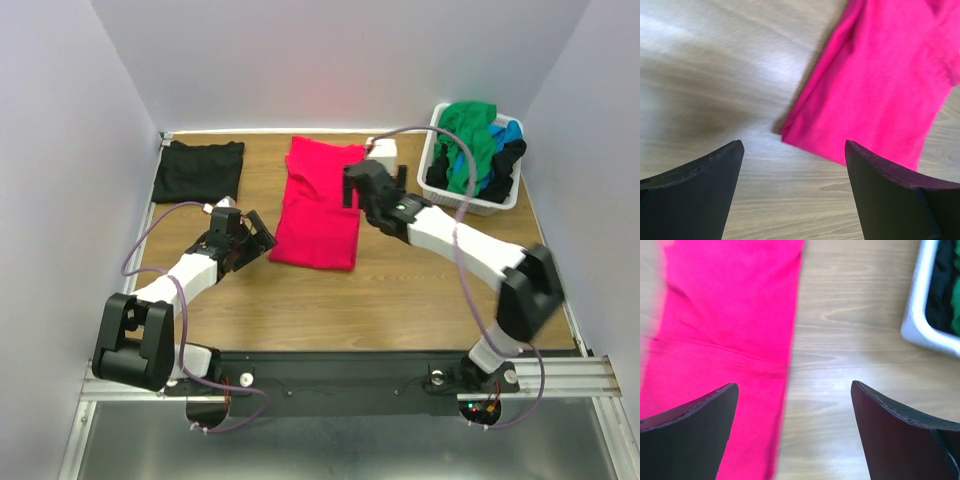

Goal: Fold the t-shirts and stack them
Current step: Fold the tshirt

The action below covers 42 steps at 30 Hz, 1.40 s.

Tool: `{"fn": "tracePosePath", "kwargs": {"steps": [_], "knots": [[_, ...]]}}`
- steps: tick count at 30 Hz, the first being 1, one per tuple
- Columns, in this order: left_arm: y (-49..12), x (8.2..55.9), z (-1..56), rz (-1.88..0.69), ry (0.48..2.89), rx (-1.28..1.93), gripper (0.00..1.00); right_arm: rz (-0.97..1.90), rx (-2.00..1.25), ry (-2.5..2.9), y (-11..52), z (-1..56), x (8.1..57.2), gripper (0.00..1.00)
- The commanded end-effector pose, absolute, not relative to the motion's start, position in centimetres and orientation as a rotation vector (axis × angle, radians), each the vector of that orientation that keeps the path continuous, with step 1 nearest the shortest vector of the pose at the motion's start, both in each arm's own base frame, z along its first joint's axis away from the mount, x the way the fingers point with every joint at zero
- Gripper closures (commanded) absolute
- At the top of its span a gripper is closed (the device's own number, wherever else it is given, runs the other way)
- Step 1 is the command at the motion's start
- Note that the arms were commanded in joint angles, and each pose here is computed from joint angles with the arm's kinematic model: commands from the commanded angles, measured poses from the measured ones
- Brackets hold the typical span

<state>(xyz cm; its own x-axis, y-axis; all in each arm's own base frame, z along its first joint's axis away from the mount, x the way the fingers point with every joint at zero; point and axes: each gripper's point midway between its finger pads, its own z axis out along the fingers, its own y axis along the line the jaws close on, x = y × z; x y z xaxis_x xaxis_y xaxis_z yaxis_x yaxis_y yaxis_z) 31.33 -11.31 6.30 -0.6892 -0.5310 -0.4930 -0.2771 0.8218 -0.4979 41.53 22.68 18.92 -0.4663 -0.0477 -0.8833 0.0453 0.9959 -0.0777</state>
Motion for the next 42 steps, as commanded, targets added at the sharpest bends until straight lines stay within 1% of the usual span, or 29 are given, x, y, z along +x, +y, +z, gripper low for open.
{"fn": "tracePosePath", "kwargs": {"steps": [1,2,3,5,6,7,8,9,15,17,18,20,21,23,26,27,29,30,32,33,36,37,39,40,42], "knots": [[-12.1,32.9,8.2,-0.58,2.266,-0.508,0.07,0.127,0.252,1.983,21.6,20.9,38.9,0.0],[-12.1,32.9,7.8,-0.576,2.278,-0.502,0.08,0.208,0.239,1.973,21.7,22.4,37.7,0.0],[-12.2,32.9,7.6,-0.576,2.285,-0.5,0.09,0.336,0.219,2.018,23.0,21.8,36.3,0.0],[-12.1,32.8,6.9,-0.565,2.302,-0.505,0.1,0.455,0.227,2.069,23.3,19.7,33.8,0.0],[-12.1,32.8,6.5,-0.562,2.312,-0.511,0.11,0.604,0.185,2.063,24.4,20.9,32.0,0.0],[-12.2,32.7,6.3,-0.564,2.318,-0.509,0.11,0.658,0.17,2.059,24.7,20.9,31.2,0.0],[-12.3,32.6,6.2,-0.57,2.322,-0.506,0.11,0.695,0.168,2.064,24.6,19.4,30.3,0.0],[-12.5,32.6,6.0,-0.579,2.327,-0.497,0.11,0.771,0.184,2.032,24.7,20.3,29.5,0.0],[-12.8,32.1,5.0,-0.591,2.358,-0.487,0.11,0.827,0.238,2.092,24.7,15.7,28.0,0.0],[-12.8,31.8,4.3,-0.592,2.372,-0.494,0.14,0.857,0.247,2.134,25.6,13.9,27.9,0.0],[-12.9,31.7,3.9,-0.598,2.385,-0.497,0.18,0.882,0.234,2.158,26.2,13.3,27.7,0.0],[-13.2,31.3,3.0,-0.61,2.409,-0.495,0.22,0.877,0.238,2.202,26.9,11.6,28.0,0.01],[-13.5,31.2,2.9,-0.63,2.411,-0.492,0.28,0.881,0.249,2.208,27.1,11.4,28.2,0.01],[-13.8,30.9,2.3,-0.642,2.426,-0.487,0.31,0.864,0.255,2.22,27.2,10.7,28.5,0.04],[-14.1,30.7,1.3,-0.647,2.457,-0.491,0.37,0.828,0.286,2.237,26.8,9.4,28.7,0.05],[-14.3,30.7,1.2,-0.653,2.46,-0.486,0.43,0.799,0.3,2.248,26.5,8.6,28.8,0.06],[-14.4,30.5,0.6,-0.649,2.479,-0.488,0.49,0.786,0.303,2.257,26.5,8.1,28.9,0.08],[-14.4,30.6,0.5,-0.645,2.479,-0.496,0.58,0.777,0.303,2.282,26.6,7.2,28.7,0.09],[-14.2,30.6,0.3,-0.632,2.483,-0.508,0.65,0.776,0.305,2.287,26.8,6.8,29.0,0.11],[-14.1,30.6,0.2,-0.627,2.483,-0.512,0.74,0.761,0.312,2.298,26.8,6.1,29.1,0.16],[-14.2,30.8,-0.1,-0.625,2.492,-0.509,0.85,0.764,0.319,2.32,27.2,5.5,29.2,0.26],[-14.3,30.8,-0.1,-0.626,2.496,-0.506,0.92,0.765,0.321,2.342,27.4,4.8,29.0,0.31],[-14.3,30.6,-0.5,-0.625,2.51,-0.507,0.97,0.76,0.335,2.354,27.4,4.3,29.0,0.32],[-14.4,30.6,-0.6,-0.629,2.511,-0.506,1.0,0.756,0.341,2.353,27.4,4.1,29.1,0.34],[-14.4,30.7,-0.5,-0.629,2.511,-0.499,1.0,0.745,0.346,2.367,27.3,3.5,29.0,0.37]]}}
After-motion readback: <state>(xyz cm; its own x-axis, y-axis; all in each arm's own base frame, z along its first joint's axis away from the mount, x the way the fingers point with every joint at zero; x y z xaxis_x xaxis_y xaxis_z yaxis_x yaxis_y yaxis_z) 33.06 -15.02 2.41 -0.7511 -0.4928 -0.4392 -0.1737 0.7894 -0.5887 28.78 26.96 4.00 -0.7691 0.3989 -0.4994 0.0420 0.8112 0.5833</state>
